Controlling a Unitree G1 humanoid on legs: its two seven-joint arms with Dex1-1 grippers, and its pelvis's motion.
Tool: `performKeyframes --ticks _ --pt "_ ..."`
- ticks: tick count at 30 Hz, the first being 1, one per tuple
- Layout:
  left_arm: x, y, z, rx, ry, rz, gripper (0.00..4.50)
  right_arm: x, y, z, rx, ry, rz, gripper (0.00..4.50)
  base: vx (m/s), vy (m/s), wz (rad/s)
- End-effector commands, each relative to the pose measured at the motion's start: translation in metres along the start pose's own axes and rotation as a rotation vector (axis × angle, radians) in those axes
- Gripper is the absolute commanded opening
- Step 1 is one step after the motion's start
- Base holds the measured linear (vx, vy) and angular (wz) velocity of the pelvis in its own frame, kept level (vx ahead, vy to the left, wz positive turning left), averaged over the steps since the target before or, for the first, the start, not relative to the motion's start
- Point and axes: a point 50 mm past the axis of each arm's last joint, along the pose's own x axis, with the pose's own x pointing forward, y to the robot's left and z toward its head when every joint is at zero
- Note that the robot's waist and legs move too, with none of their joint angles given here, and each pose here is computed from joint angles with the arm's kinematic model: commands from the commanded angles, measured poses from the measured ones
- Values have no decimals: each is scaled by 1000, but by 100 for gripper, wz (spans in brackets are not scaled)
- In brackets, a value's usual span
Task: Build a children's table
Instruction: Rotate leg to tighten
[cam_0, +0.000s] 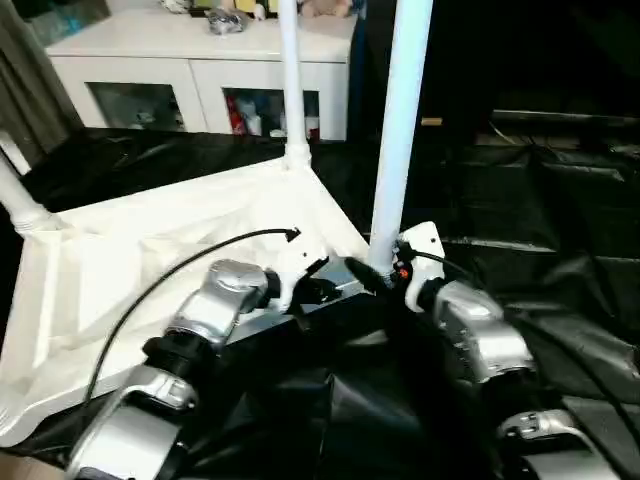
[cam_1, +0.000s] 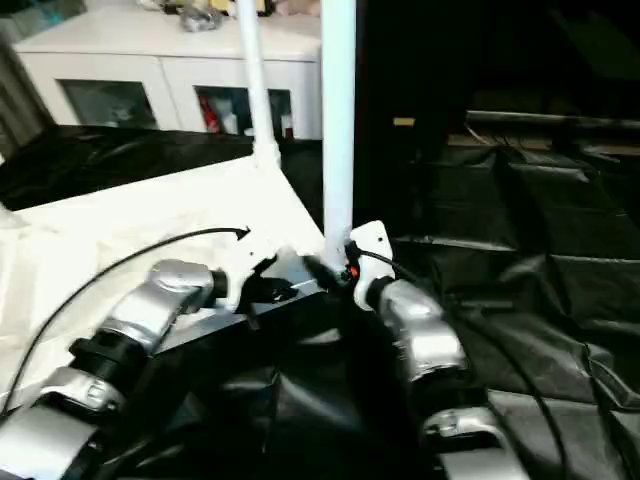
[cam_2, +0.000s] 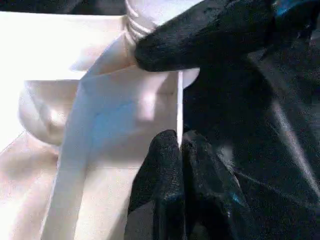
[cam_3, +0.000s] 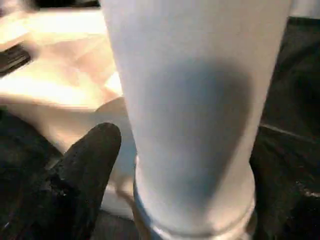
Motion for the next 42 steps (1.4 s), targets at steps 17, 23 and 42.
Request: performKeyframes --ticks 17,23,42 --pt "-35 -10 -2 102 17 -218 0 -13 19 10 -67 60 472 281 14 -13 1" --pt "-31 -9 -3 97 15 -163 0 -8 29 0 -17 73 492 270 0 0 0" --pt "25 7 39 -78 -129 230 0 60 56 -9 151 -22 -45 345 -3 0 0"
